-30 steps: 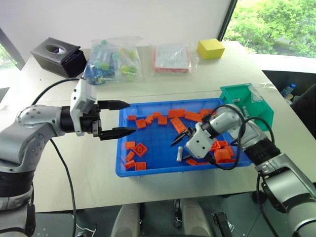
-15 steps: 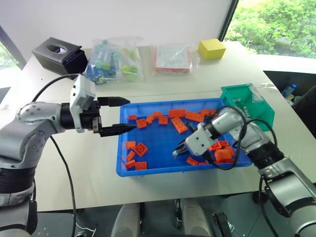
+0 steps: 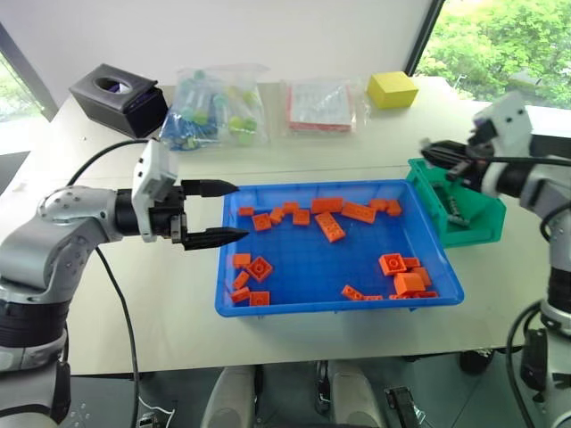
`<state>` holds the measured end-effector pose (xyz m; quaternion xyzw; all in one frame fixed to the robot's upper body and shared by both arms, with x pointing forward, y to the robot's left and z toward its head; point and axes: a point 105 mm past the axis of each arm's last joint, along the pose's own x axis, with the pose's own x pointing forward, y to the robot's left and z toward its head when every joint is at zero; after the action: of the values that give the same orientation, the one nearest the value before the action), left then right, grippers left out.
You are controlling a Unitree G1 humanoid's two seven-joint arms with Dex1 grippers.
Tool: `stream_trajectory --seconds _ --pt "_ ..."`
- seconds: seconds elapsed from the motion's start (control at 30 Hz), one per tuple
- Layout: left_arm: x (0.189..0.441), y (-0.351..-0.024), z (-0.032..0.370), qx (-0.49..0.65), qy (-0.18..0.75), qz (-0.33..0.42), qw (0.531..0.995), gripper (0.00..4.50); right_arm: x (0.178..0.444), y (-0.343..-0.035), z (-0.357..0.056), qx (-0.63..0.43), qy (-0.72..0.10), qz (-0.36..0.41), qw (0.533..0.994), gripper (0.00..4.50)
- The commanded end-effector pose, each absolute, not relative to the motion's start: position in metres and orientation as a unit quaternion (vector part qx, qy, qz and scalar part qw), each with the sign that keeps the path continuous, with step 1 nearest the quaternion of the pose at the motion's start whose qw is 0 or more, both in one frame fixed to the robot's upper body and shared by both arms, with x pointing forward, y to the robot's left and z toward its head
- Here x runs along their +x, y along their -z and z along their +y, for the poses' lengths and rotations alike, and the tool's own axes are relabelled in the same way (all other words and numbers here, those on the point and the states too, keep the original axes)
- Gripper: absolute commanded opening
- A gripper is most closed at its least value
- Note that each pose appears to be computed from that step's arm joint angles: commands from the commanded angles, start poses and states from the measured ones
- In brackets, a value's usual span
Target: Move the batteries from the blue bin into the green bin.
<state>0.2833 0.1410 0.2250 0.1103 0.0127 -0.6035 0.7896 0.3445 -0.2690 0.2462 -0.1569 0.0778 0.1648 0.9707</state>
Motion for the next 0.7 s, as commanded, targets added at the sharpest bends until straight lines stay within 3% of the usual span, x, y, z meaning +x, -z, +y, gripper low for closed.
stream_trajectory --seconds 0.03,0.1,0.33,0.43,0.7 --pt "0.284 -0.236 0.139 0.126 0.609 -0.009 0.783 4.5 0.338 -0.249 -0.29 -0.172 -0.123 0.075 0.975 0.08" --pt "0.285 -0.236 0.137 0.127 0.612 -0.009 0.78 4.5 0.336 -0.232 -0.296 -0.177 -0.121 0.096 0.972 0.08" --pt "0.288 -0.237 0.136 0.124 0.615 -0.009 0.779 4.5 0.332 -0.223 -0.306 -0.211 -0.116 0.098 0.966 3.51" --pt "0.289 -0.234 0.138 0.118 0.607 -0.006 0.786 4.5 0.314 -0.231 -0.305 -0.193 -0.157 0.092 0.964 3.51" --pt "0.286 -0.227 0.16 0.104 0.57 0.017 0.815 4.5 0.231 -0.236 -0.3 -0.155 -0.297 0.122 0.934 3.51"
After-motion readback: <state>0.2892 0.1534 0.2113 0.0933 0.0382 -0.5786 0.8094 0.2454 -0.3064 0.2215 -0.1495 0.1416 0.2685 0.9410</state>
